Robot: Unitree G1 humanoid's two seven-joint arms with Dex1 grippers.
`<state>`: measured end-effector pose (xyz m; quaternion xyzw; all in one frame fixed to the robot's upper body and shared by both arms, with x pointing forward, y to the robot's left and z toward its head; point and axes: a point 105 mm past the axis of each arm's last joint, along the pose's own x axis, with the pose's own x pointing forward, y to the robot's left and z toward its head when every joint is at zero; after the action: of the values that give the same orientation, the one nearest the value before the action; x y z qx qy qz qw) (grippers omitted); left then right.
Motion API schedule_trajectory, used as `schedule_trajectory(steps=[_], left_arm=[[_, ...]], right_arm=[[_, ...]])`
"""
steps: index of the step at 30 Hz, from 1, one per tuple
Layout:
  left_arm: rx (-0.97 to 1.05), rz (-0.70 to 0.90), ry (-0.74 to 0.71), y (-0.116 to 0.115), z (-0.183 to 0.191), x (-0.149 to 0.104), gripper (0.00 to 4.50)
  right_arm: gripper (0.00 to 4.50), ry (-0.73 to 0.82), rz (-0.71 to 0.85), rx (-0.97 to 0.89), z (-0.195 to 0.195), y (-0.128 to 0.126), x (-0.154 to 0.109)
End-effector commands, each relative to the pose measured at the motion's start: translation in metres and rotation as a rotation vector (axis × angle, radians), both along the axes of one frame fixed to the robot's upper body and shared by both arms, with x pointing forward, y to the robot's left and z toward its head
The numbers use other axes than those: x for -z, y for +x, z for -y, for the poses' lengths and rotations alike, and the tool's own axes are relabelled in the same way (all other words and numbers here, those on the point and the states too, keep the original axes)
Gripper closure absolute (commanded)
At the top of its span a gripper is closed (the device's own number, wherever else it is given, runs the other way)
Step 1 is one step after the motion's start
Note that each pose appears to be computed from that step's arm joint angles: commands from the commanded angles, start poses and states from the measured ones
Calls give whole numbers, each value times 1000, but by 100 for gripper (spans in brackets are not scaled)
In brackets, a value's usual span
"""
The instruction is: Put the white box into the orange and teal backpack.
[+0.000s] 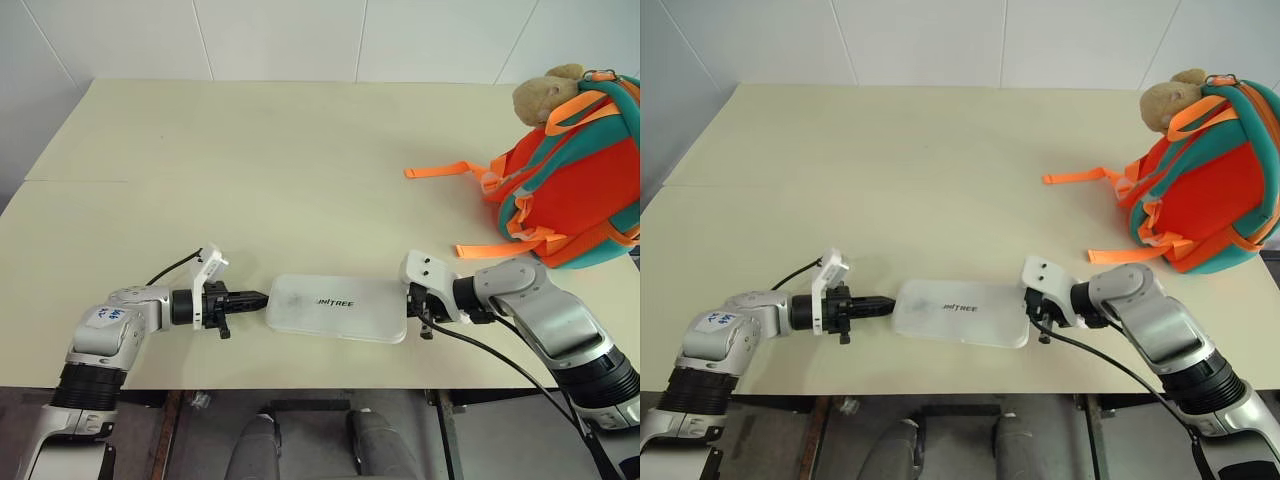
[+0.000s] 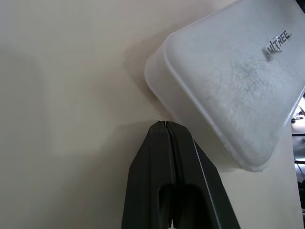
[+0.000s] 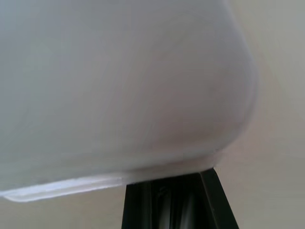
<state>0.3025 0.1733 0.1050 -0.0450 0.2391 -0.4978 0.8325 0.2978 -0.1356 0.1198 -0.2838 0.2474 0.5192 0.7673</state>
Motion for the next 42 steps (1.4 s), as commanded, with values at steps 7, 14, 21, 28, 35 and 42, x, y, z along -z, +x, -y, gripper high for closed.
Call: schedule_trajectory(steps=[7, 14, 21, 28, 35, 42], left_arm=[[-89, 42, 32, -7, -26, -17, 448], [-171, 36, -18, -6, -29, -35, 448], [-219, 8, -4, -1, -32, -41, 331], [-203, -68, -7, 2, -32, -47, 110], [-209, -232, -109, 4, -31, -51, 2], [-142, -508, -383, 3, -11, -62, 2]], right_arm=[[450, -150, 94, 81, 36, 17, -1], [450, -196, 151, 137, 58, 27, -17], [258, -159, 164, 138, 58, 27, -30], [14, -155, 178, 132, 55, 27, -38], [0, -158, 181, 146, 56, 26, -39], [0, -158, 160, 147, 51, 20, -26]])
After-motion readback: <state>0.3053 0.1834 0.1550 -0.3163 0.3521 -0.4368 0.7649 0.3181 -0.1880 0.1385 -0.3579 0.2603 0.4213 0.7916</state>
